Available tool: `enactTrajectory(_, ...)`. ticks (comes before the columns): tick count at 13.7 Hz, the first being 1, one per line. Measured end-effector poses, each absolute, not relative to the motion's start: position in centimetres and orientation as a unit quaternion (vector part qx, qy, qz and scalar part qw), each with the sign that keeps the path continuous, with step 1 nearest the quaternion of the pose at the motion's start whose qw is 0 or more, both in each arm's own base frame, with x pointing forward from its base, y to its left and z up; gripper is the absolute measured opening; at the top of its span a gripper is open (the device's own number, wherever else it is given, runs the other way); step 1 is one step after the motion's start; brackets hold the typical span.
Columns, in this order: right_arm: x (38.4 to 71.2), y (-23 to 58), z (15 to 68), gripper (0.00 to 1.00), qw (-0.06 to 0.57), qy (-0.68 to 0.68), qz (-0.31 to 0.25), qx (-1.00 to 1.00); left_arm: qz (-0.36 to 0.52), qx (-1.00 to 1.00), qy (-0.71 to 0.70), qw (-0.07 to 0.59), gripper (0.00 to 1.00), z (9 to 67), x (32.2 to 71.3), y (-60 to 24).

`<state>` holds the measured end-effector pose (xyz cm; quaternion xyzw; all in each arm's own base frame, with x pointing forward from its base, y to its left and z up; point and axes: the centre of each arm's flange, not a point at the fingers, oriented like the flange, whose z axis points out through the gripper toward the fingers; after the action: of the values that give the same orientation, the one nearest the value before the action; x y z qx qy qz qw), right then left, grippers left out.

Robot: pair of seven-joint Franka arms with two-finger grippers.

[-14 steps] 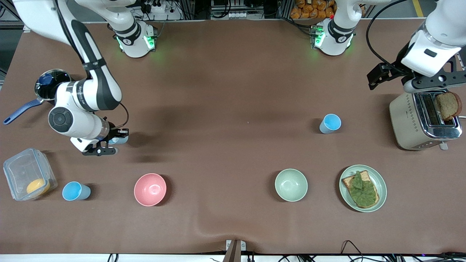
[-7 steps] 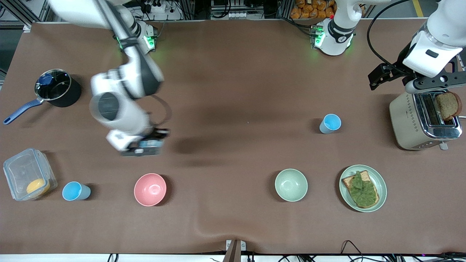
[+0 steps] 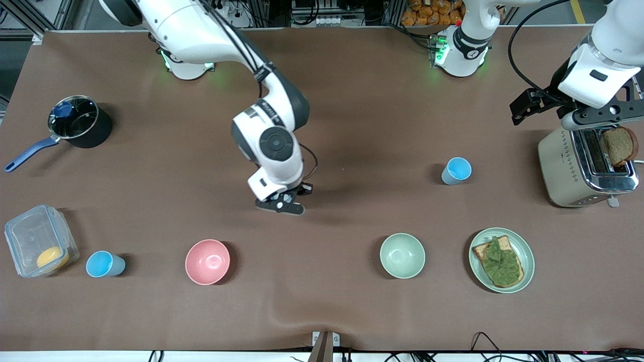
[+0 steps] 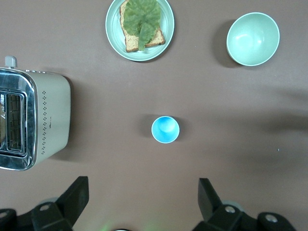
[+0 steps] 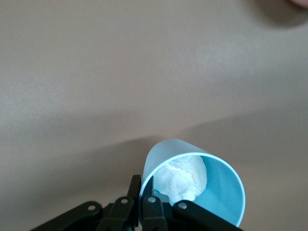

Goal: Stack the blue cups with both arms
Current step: 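Carry the blue cup with the right gripper to the table middle, then lower the blue cup onto the table and open the right gripper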

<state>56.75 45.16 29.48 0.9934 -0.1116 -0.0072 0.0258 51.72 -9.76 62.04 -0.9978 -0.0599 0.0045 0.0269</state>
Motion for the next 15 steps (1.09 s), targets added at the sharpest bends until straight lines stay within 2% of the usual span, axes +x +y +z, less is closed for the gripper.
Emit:
enactTrajectory(7,53.3,48.9,26.2,0.04,0.044,-0.137,-0.019,0.989,0.005,-0.998,-0.060,0.027,1.00,62.0,51.7,-9.7)
enactTrajectory(15,51.8,50.8,23.3,0.04,0.025,-0.139,-0.033,0.989,0.005,-0.998,-0.061,0.027,1.00,62.0,51.7,-9.7)
